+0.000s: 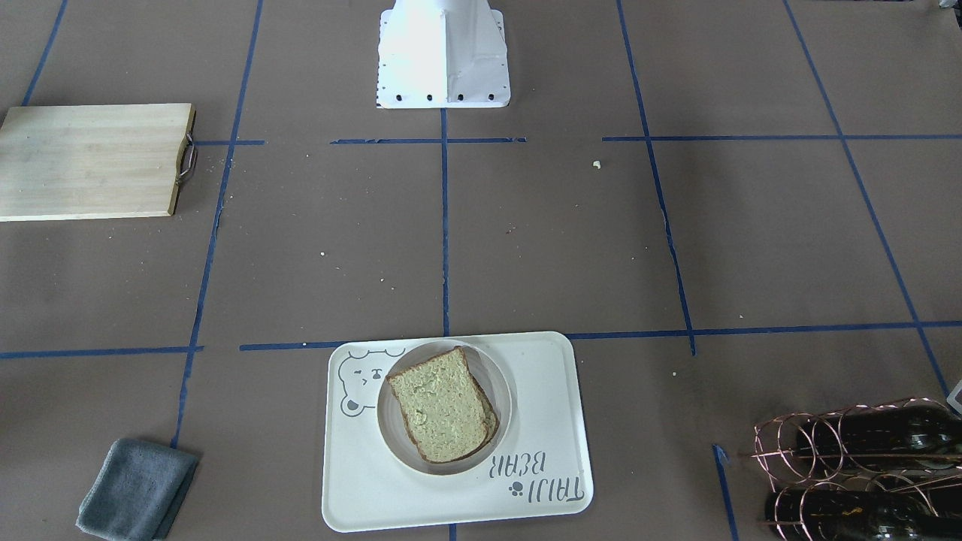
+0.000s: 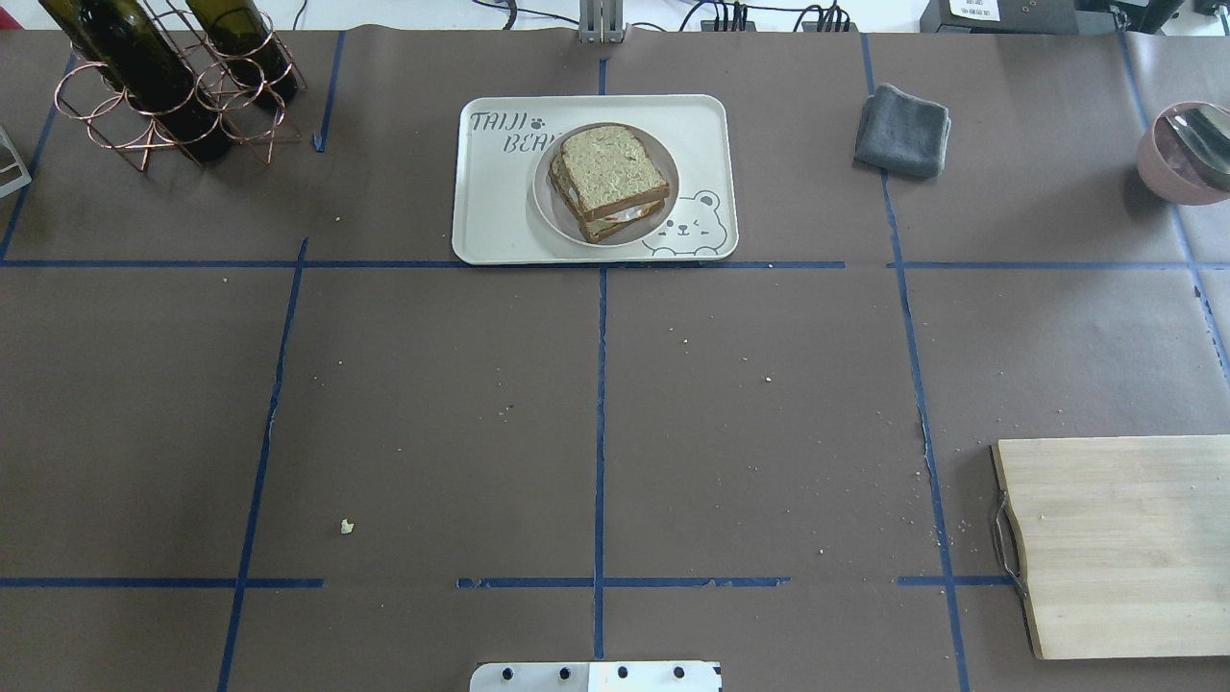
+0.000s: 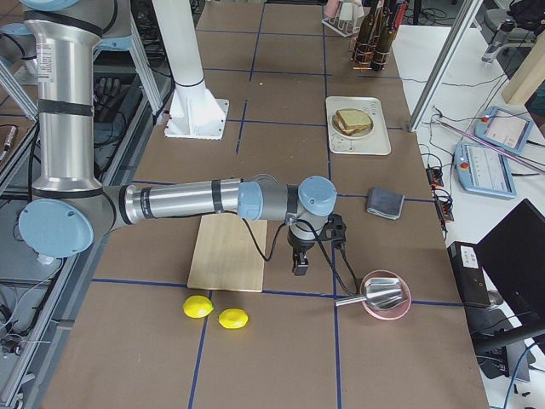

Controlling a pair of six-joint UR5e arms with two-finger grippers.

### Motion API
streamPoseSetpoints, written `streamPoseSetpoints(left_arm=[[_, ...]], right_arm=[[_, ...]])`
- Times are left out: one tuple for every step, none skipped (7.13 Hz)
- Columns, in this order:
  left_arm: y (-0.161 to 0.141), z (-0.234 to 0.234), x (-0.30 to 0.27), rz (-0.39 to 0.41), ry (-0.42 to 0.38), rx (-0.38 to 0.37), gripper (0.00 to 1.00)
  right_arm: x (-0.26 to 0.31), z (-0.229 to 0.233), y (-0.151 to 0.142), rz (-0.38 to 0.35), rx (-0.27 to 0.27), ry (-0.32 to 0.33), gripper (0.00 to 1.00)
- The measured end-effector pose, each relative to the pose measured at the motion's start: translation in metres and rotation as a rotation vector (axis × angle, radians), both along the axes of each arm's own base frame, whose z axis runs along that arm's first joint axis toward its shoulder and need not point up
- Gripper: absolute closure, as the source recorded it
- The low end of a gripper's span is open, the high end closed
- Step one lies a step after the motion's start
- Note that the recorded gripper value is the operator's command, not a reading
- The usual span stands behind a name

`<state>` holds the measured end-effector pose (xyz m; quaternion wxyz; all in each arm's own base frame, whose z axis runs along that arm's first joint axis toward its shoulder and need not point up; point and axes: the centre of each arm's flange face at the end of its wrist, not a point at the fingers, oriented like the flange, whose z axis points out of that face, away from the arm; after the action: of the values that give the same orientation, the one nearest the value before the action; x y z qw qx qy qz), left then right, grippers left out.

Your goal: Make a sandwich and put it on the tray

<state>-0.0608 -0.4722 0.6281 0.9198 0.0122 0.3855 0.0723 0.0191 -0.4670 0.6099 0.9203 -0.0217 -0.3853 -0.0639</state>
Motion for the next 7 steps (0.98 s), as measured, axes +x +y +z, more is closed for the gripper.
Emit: streamPoseSetpoints(left_arm=[[0.0005,0.0004,0.0,0.0,0.0,0.0,0.0],[0.0007,0.0004,-0.0002,-0.001,0.0,-0.001,0.0],[0.0005,0.0009,-0.0003,-0.001,0.001,-0.003,0.0],[-0.0005,0.0022,-0.0004,-0.002,0.001,-0.005,0.0],[-0.0016,0.0031,-0.0004,-0.001,0.001,-0.007,0.0],[-0.0027,0.0023,-0.0005,-0.001,0.001,-0.007,0.0],[-0.0038,0.0017,-0.0005,-0.001,0.0,-0.008,0.0]], right_arm=[[0.0003,0.0038,0.0021,0.001,-0.009,0.003,0.0],[0.0009,0.0069,0.0039,0.003,-0.016,0.004,0.0],[0.0013,0.0076,0.004,0.004,-0.017,0.005,0.0],[0.0015,0.0072,0.0032,0.004,-0.016,0.005,0.0],[0.0017,0.0063,0.002,0.003,-0.013,0.008,0.0],[0.0019,0.0065,0.0018,0.004,-0.013,0.011,0.0],[0.0021,0.0072,0.0022,0.004,-0.016,0.013,0.0]])
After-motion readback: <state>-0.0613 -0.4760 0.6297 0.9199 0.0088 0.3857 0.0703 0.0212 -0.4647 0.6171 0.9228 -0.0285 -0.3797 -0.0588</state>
